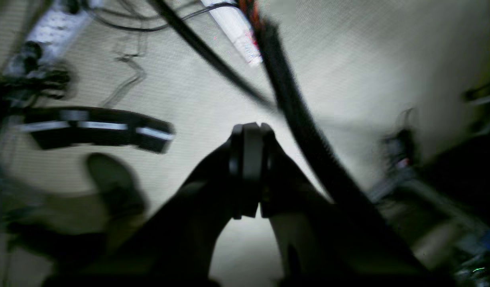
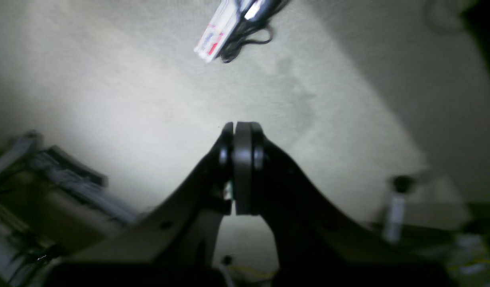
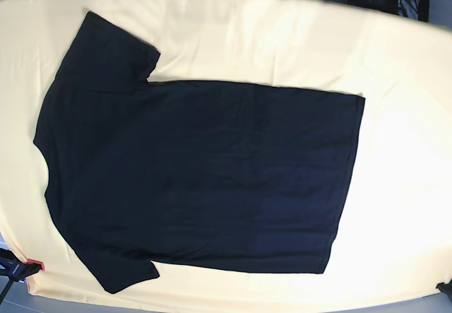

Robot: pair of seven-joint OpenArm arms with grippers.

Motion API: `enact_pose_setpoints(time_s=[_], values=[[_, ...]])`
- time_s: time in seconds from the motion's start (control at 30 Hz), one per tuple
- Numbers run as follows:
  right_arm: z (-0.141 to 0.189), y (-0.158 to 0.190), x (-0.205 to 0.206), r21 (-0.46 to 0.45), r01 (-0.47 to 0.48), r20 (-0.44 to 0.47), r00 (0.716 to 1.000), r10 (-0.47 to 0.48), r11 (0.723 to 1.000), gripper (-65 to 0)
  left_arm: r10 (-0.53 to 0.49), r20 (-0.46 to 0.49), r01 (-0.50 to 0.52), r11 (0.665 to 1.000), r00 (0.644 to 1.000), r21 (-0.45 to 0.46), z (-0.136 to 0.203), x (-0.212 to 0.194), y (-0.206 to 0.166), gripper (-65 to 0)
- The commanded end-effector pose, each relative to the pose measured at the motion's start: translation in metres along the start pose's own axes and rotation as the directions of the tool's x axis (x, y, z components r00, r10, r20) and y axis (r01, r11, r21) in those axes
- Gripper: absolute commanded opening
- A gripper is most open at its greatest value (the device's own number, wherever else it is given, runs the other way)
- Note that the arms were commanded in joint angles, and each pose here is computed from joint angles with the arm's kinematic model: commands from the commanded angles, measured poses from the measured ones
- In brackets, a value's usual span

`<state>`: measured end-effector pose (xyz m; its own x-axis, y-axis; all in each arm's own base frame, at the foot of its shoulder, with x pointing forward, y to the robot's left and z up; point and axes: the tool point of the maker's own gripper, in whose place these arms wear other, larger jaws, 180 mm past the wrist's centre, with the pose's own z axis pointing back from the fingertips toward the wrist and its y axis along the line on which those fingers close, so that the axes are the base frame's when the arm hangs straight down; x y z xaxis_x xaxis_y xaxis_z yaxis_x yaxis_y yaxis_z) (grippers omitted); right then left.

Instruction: Fold the T-shirt properly

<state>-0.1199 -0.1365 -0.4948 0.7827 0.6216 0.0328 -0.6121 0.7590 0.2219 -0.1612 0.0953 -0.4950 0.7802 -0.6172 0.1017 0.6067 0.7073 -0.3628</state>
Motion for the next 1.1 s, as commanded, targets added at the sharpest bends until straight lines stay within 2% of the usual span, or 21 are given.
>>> enact_pose_setpoints(time_s=[0.0,0.2,0.3,0.4,0.5,0.67,0.73,0.8,0.87,0.97,1.07], values=[[0.012,0.008,-0.004,0.01,-0.016,-0.004,1.0,0.016,1.0,-65.0,-0.033,0.003,0.033,0.999,0.999,-0.004,0.012,-0.002,-0.007,-65.0],[0.072,0.006,0.023,-0.078,-0.051,0.076,0.995,0.057,0.996,-65.0,-0.186,0.039,0.177,0.971,0.982,0.163,0.074,0.026,0.021,-65.0],[0.098,-0.009,0.04,-0.191,-0.096,0.118,0.986,0.12,0.977,-65.0,-0.215,0.097,0.183,0.947,0.972,0.264,0.106,0.052,0.044,-65.0],[0.121,-0.031,0.059,-0.325,-0.131,0.151,0.97,0.188,0.936,-65.0,-0.229,0.155,0.161,0.919,0.961,0.359,0.136,0.077,0.069,-65.0],[0.14,-0.05,0.076,-0.429,-0.14,0.182,0.954,0.238,0.892,-65.0,-0.26,0.198,0.142,0.873,0.945,0.466,0.166,0.1,0.099,-65.0],[0.173,-0.071,0.1,-0.561,-0.155,0.209,0.924,0.32,0.813,-65.0,-0.333,0.248,0.123,0.787,0.91,0.605,0.213,0.135,0.133,-65.0],[0.177,-0.078,0.1,-0.594,-0.172,0.189,0.92,0.345,0.786,-65.0,-0.337,0.25,0.104,0.758,0.908,0.644,0.229,0.141,0.144,-65.0],[0.181,-0.083,0.102,-0.625,-0.19,0.176,0.911,0.373,0.757,-65.0,-0.339,0.25,0.094,0.742,0.907,0.664,0.238,0.141,0.154,-65.0],[0.188,-0.089,0.11,-0.674,-0.204,0.174,0.891,0.42,0.71,-65.0,-0.356,0.262,0.094,0.732,0.897,0.674,0.246,0.146,0.161,-65.0],[0.191,-0.096,0.124,-0.701,-0.213,0.18,0.871,0.458,0.681,-65.0,-0.408,0.282,0.107,0.709,0.868,0.697,0.259,0.16,0.17,-65.0],[0.198,-0.107,0.145,-0.736,-0.196,0.211,0.843,0.494,0.648,-65.0,-0.455,0.312,0.12,0.702,0.834,0.702,0.269,0.179,0.177,-65.0]])
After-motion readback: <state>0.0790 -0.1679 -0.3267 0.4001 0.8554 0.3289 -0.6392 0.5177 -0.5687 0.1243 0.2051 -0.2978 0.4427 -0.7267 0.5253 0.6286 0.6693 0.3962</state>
